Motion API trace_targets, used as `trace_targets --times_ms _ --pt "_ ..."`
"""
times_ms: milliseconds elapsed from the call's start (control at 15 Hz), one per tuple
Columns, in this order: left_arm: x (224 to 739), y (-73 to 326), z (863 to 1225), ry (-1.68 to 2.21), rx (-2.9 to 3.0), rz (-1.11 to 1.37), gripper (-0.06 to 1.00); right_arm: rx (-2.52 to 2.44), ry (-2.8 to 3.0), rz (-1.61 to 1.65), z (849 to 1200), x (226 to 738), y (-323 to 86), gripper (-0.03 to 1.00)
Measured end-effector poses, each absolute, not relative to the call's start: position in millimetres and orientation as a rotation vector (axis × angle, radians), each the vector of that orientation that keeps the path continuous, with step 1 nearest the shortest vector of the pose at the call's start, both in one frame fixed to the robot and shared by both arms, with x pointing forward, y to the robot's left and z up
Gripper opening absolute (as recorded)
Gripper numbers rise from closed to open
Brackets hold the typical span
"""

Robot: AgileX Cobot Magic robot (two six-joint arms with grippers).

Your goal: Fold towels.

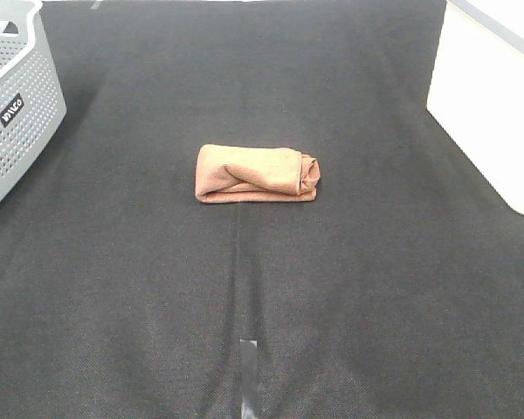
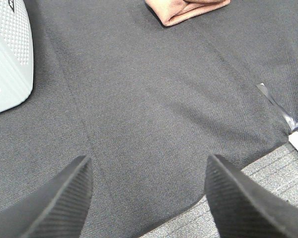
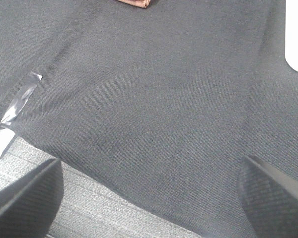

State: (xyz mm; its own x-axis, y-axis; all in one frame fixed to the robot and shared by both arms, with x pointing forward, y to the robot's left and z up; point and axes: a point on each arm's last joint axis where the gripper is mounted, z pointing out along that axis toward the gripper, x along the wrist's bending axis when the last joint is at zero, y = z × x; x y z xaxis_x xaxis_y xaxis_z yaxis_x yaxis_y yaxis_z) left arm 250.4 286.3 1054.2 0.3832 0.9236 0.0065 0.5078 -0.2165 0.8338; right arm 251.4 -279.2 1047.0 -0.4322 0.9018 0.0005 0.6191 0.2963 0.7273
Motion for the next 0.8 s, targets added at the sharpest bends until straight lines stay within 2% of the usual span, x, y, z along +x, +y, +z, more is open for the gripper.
trace_targets --times_ms 400,800 --pt "251 287 1054 1.281 1.841 0.696 0.63 1.361 2.156 0.932 1047 251 -279 0.88" --pt "236 289 1055 1.392 1.665 0.879 0.63 1.382 1.919 0.979 1048 231 -282 0.88"
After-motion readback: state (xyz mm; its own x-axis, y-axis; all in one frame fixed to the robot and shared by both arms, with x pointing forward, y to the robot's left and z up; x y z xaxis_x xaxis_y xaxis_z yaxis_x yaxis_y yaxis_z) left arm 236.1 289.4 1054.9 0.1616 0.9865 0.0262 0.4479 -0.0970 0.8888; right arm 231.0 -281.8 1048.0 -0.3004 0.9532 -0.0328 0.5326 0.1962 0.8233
